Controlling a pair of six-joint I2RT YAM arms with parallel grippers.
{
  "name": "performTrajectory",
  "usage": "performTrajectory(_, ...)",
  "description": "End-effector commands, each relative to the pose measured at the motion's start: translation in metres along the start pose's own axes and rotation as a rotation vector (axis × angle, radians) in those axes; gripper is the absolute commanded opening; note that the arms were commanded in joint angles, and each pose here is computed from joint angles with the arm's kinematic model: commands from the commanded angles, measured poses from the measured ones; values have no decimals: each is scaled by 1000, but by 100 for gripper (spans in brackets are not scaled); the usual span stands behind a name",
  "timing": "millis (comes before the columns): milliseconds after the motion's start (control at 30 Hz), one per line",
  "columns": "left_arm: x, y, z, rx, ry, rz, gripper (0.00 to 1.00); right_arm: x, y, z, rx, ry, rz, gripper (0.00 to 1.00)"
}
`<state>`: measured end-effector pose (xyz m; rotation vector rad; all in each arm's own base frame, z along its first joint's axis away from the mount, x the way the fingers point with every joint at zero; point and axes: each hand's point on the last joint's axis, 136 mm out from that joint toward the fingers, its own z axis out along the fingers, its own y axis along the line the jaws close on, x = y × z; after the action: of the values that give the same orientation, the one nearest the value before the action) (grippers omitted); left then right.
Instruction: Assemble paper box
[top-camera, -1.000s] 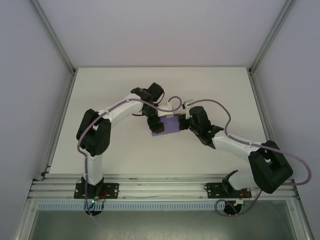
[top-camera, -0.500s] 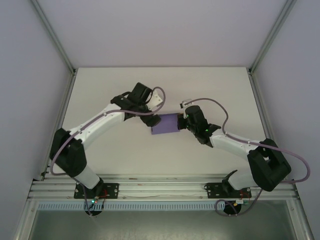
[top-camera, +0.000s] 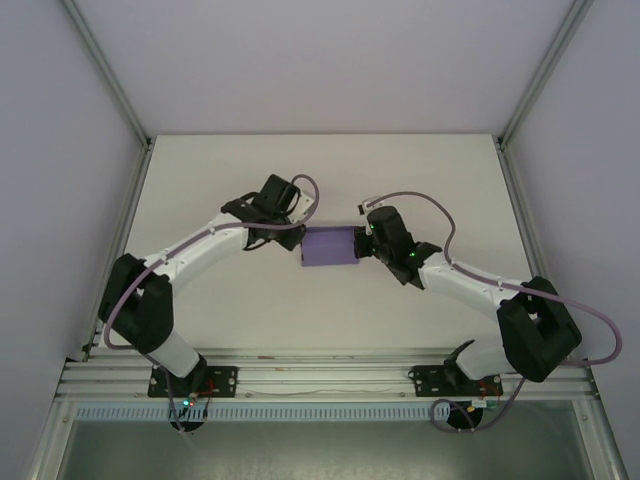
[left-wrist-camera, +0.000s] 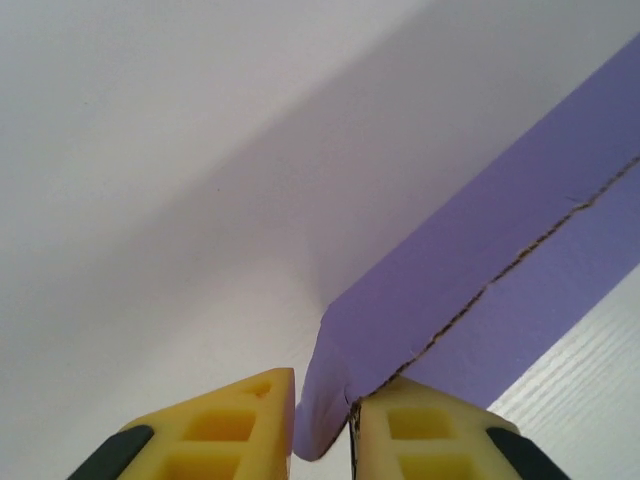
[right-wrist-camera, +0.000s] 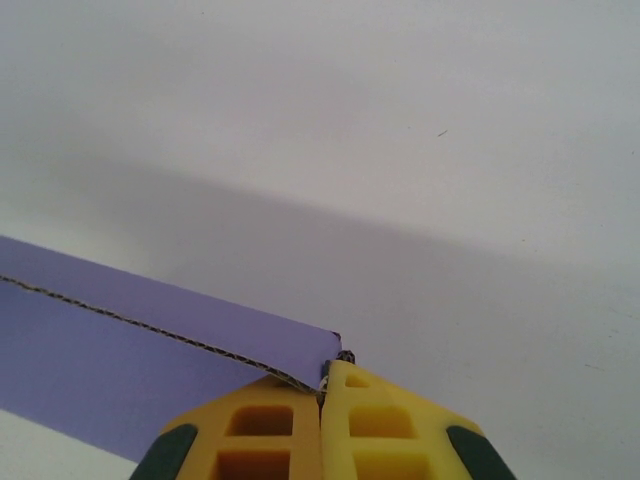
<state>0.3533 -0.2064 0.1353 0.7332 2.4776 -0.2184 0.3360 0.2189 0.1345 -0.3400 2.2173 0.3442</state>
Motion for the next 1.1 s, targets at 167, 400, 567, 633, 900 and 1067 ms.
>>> performTrajectory(167, -15, -6, -1, 58, -40, -5, 9, 35, 2, 3, -6, 142, -15, 0)
performTrajectory(400, -25, -11, -6, 93, -41, -232, 0, 37, -1, 2, 31, 158, -18, 0)
performTrajectory(567, -12, -18, -1, 155, 51, -473, 0, 42, 4, 2, 57, 181, -19, 0)
performTrajectory(633, -5, -18, -2, 179, 99, -521, 0, 43, 4, 0, 77, 189, -23, 0)
performTrajectory(900, 2, -14, -5, 299, 231, -696, 0, 48, 9, -6, 109, 198, -46, 0)
performTrajectory(1067, 16, -4, 4, 159, 247, -612, 0, 46, 9, -6, 113, 175, -48, 0)
